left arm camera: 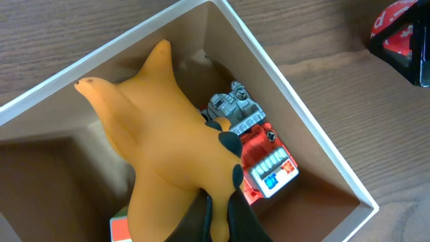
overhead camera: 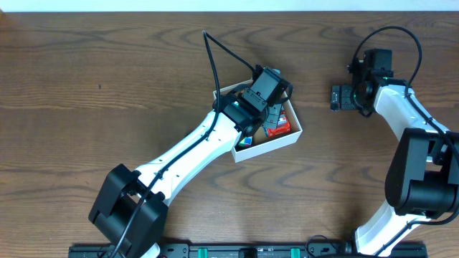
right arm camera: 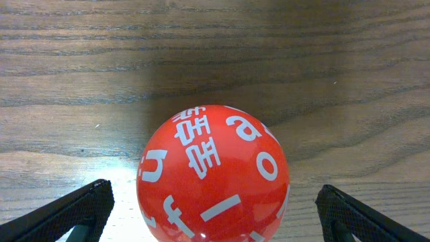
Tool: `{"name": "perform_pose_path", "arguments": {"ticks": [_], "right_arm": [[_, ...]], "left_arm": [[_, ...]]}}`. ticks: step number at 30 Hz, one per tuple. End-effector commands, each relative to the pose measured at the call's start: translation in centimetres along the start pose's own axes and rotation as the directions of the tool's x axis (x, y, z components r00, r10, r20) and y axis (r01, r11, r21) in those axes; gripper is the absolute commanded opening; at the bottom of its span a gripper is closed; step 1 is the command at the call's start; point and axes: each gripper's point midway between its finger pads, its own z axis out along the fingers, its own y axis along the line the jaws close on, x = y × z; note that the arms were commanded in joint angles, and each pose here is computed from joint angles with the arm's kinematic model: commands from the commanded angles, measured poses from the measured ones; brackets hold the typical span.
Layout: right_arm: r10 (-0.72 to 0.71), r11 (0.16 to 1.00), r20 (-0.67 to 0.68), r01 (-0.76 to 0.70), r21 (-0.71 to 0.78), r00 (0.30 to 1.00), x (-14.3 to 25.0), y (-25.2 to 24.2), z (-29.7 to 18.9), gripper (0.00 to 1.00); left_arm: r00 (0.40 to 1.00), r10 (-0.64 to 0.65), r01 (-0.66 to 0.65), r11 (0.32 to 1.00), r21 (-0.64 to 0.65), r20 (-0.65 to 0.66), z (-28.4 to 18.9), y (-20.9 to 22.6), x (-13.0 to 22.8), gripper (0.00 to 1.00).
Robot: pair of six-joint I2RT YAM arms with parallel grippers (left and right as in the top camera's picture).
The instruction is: Pack container
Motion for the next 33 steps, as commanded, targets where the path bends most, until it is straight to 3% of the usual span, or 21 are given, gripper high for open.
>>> {"name": "perform_pose_path", "arguments": {"ticks": [1, 16, 17, 19, 25, 33], "right_arm": [[-0.001, 1.000, 0.015, 0.001, 0.004, 1.000, -0.3, -0.1, -0.6, 0.99], [-0.001, 1.000, 0.015, 0.001, 0.004, 1.000, -0.3, -0.1, -0.6, 0.99], [-0.001, 1.000, 0.015, 0.001, 0.004, 1.000, -0.3, -0.1, -0.6, 0.99], [-0.001, 1.000, 0.015, 0.001, 0.004, 1.000, -0.3, -0.1, -0.6, 0.99], [-0.001, 1.000, 0.015, 0.001, 0.004, 1.000, -0.3, -0.1, -0.6, 0.99], [-0.001, 1.000, 0.015, 0.001, 0.004, 1.000, -0.3, -0.1, -0.6, 0.99]], "left_arm": [[1.000, 0.023, -0.023, 1.000, 0.018, 0.019, -0.4, -1.1, -0.4, 0.06], [0.974, 0.047, -0.067, 0.994, -0.084, -0.220, 8.3, 1.0, 6.9, 0.06], [0.972, 0.047, -0.069, 0.994, -0.088, -0.231, 8.6, 1.1, 7.2, 0.09], [0.969, 0.047, -0.072, 0.993, -0.092, -0.241, 8.7, 1.2, 7.5, 0.25], [0.976, 0.046, -0.067, 0.993, -0.093, -0.211, 7.0, 1.2, 6.3, 0.32], [0.998, 0.039, -0.042, 0.997, -0.059, -0.052, 1.0, 0.4, 1.9, 0.34]]}}
